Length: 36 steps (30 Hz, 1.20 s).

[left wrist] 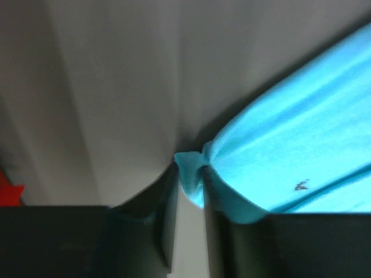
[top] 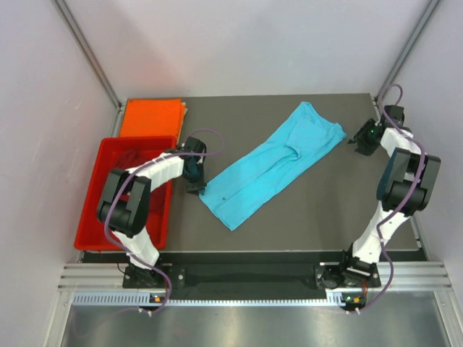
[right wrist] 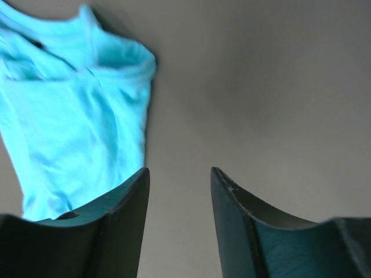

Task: Fold and stack the t-shirts
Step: Fold the tshirt

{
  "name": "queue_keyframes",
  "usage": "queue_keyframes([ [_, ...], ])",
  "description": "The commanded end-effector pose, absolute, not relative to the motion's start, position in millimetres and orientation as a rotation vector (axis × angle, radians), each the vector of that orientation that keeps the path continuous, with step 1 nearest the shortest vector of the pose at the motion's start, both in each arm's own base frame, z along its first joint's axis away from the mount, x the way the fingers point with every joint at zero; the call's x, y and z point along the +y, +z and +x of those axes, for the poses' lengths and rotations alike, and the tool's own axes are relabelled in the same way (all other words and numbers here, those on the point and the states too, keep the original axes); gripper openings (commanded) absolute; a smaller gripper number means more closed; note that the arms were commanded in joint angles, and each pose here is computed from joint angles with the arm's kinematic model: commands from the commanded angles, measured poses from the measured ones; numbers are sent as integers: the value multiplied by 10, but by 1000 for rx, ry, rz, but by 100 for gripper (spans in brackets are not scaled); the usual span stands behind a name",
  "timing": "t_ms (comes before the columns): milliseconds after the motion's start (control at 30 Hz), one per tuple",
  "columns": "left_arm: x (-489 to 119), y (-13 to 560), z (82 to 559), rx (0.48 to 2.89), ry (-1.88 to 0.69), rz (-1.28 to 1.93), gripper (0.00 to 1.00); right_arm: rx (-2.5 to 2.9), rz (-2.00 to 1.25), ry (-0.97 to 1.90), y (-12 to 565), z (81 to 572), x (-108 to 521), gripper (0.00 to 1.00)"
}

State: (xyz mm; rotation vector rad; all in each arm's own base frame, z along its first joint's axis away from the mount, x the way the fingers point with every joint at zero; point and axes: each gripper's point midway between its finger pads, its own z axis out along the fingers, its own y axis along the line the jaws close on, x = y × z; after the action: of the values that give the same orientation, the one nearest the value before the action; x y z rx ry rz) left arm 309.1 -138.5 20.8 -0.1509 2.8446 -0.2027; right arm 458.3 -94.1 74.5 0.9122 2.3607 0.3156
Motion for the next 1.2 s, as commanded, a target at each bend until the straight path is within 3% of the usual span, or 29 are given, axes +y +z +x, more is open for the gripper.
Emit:
queue_keyframes([
  [0,-1170,352,2939,2864,-59,-157,31,2248,880,438,737,4940,-931,45],
  [233,-1526,950,3221,2717,-65,43,45,2129,920,584,654,5347,-891,45],
  [433,-1878,1133,3265,2682,-180,104,45,2113,952,553,465,5487,-995,44],
  [533,-1971,1187,3318,2670,-230,120,45,2122,956,553,377,5506,-1008,37],
  [633,-1939,1269,3405,2663,-197,126,45,2116,960,534,343,5546,-1087,20],
  [700,-1950,1364,3492,2637,-203,133,45,2120,968,528,286,5584,-1148,2],
  [733,-1945,1382,3517,2638,-216,127,45,2103,953,525,378,5681,-1200,0],
  [1033,-2275,1204,3544,2697,-465,220,48,2049,869,535,544,6371,-1447,1],
  [1133,-2318,1032,3541,2730,-488,231,49,2026,876,520,538,6500,-1565,5],
  [1167,-2353,997,3520,2741,-511,238,49,2024,882,524,528,6514,-1585,11],
])
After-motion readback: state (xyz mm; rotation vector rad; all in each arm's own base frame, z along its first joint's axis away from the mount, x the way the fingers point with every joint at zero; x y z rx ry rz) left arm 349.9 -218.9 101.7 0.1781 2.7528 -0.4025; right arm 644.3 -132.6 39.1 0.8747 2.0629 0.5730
